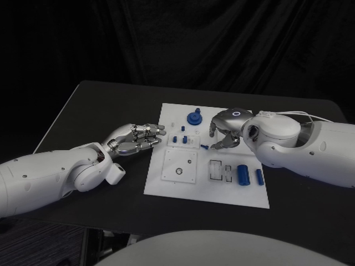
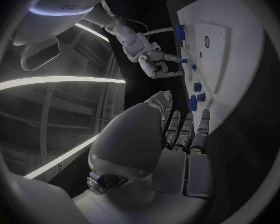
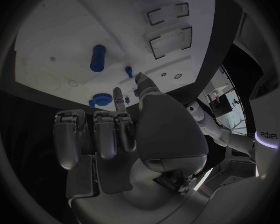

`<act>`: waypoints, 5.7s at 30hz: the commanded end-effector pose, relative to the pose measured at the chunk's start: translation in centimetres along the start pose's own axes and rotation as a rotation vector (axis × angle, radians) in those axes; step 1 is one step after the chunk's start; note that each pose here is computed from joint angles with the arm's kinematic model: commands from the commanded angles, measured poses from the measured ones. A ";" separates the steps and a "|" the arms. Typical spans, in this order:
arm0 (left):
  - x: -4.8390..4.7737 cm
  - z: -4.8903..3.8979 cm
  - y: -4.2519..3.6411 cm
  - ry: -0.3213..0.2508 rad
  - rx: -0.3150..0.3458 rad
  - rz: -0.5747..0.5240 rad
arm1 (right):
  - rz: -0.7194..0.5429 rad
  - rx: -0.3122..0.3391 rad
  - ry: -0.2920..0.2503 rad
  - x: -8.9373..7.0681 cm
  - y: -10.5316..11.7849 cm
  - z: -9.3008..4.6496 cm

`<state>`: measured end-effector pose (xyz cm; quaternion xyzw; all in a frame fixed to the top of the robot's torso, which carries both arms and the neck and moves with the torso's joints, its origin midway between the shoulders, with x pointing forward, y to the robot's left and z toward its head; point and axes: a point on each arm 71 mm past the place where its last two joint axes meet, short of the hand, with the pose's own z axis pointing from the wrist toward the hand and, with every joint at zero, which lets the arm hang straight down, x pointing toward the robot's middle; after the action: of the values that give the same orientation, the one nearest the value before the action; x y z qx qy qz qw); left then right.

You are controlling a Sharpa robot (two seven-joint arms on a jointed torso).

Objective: Assemble the parts on the task board

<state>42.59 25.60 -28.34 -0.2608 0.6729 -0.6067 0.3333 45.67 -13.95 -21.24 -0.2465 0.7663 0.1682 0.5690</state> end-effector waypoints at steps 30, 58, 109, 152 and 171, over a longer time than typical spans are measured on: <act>0.49 -0.19 0.53 0.010 0.007 -0.024 | -0.080 0.036 0.108 0.6 1.9 2.4; 0.59 -0.26 0.55 0.012 0.007 -0.027 | -0.095 0.066 0.156 2.6 2.4 3.1; 0.62 -0.37 0.75 0.012 0.002 -0.029 | 0.001 0.010 -0.013 2.3 2.1 2.2; 0.61 -0.59 0.81 0.012 -0.006 -0.031 | 0.036 -0.090 -0.010 2.5 2.6 0.4; 0.70 -0.47 0.86 0.017 -0.007 -0.034 | 0.041 -0.103 -0.014 3.1 3.1 1.2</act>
<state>41.91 25.68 -29.29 -0.2677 0.6774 -0.6046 0.3225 44.24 -11.39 -24.55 -0.2580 0.7617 0.2136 0.5546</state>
